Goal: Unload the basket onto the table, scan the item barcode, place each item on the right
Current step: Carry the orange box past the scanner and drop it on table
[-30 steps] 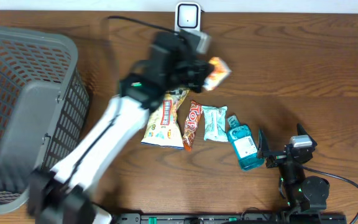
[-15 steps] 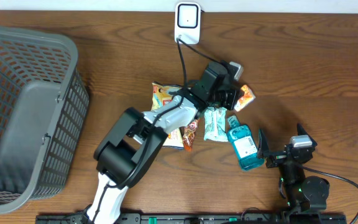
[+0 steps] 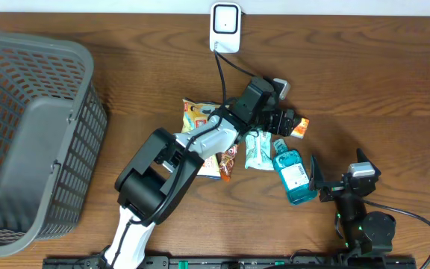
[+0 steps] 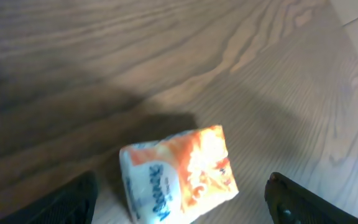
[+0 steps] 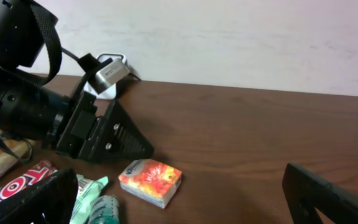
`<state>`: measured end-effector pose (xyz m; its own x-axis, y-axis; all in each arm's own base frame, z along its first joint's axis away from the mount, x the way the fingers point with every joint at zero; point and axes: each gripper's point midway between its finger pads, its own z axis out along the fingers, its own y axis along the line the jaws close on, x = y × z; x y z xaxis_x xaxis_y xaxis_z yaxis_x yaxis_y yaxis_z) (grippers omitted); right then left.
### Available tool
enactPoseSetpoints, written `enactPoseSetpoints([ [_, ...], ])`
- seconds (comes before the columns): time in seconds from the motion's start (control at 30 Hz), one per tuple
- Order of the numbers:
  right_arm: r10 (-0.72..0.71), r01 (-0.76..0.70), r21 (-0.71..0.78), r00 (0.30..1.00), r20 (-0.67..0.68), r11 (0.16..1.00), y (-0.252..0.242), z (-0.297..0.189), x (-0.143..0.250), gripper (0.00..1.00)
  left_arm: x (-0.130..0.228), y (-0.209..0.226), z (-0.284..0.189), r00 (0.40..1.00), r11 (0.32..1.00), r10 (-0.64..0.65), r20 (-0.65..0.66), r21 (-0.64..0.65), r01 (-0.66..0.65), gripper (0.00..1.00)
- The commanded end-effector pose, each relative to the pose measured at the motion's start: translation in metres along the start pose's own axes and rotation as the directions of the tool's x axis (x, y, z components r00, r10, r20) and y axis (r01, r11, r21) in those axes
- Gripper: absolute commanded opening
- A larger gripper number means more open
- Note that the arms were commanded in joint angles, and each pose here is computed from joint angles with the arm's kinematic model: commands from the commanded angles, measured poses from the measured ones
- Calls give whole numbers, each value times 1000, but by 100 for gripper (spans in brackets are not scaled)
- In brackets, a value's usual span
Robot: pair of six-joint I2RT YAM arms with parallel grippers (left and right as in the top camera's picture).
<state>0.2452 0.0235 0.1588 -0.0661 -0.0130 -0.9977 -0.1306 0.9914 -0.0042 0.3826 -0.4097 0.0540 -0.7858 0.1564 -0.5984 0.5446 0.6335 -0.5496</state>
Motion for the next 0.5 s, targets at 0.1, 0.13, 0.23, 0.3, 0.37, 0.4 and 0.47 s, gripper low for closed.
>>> enactPoseSetpoints([
  [0.1,-9,9,-4,1000,2,1000,1,0,0,99,-32,0,-42,998,995,34,50,-91,-29,54],
  [0.13,-9,9,-4,1000,2,1000,1,0,0,99,-34,4,-49,998,990,46,48,-137,-39,43],
  [0.23,-9,9,-3,1000,2,1000,1,0,0,99,-38,13,-71,996,966,79,40,-249,-67,29],
  [0.3,-9,9,-4,1000,2,1000,1,0,0,99,-42,16,-89,994,946,98,41,-315,-80,19],
  [0.37,-9,9,-4,1000,2,1000,1,0,0,99,-47,17,-108,992,923,119,43,-373,-95,7],
  [0.4,-9,9,-4,1000,2,1000,1,0,0,99,-49,17,-117,991,911,127,48,-400,-97,8],
  [0.47,-9,9,-4,1000,2,1000,1,0,0,99,-56,17,-141,988,884,138,64,-459,-94,7],
])
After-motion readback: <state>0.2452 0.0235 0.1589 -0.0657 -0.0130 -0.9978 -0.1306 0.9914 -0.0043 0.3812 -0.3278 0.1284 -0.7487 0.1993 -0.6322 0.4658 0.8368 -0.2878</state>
